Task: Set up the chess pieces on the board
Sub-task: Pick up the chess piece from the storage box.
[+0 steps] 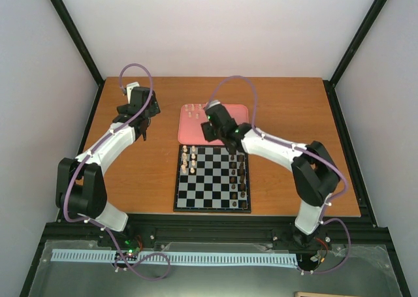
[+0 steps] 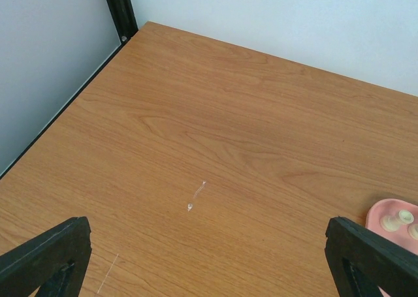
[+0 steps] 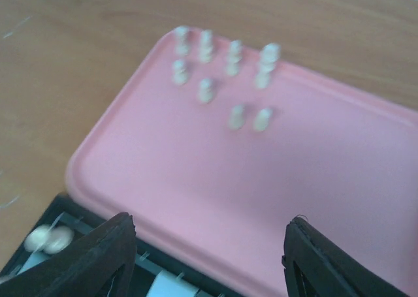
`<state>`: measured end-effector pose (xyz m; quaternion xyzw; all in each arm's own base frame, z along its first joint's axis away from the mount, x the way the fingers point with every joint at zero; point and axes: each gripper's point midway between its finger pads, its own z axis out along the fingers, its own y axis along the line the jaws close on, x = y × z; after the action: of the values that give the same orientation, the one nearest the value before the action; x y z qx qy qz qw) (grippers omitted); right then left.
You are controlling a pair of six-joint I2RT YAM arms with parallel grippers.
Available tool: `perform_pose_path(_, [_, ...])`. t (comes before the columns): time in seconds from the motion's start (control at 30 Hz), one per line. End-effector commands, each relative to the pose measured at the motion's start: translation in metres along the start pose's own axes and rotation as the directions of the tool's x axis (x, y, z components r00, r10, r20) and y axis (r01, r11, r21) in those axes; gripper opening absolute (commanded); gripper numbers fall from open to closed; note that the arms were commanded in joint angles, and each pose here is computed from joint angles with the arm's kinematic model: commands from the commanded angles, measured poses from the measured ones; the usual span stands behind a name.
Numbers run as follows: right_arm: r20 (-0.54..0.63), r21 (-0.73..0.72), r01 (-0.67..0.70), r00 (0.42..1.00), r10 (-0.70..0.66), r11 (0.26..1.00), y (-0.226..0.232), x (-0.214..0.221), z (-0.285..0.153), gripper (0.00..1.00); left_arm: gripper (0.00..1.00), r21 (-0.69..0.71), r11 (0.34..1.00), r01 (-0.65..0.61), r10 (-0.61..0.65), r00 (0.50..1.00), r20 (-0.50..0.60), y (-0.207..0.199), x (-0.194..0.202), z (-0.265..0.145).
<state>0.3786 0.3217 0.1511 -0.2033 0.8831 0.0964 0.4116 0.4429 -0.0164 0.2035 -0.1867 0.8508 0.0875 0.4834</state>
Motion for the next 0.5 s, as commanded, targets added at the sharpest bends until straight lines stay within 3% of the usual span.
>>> perform_pose_path(0.0, [0.028, 0.057, -0.033, 0.999, 0.031, 0.998, -0.034, -0.028, 0.027, 0.63, 1.0, 0.028, 1.0, 0.007, -0.008, 0.999, 0.039, -0.007, -0.019, -0.011])
perform_pose_path(0.47, [-0.013, 0.058, -0.015, 1.0, 0.015, 0.998, -0.069, -0.075, 0.142, 0.6, 1.0, 0.018, 1.0, -0.002, 0.001, 0.999, 0.049, -0.008, -0.02, -0.011])
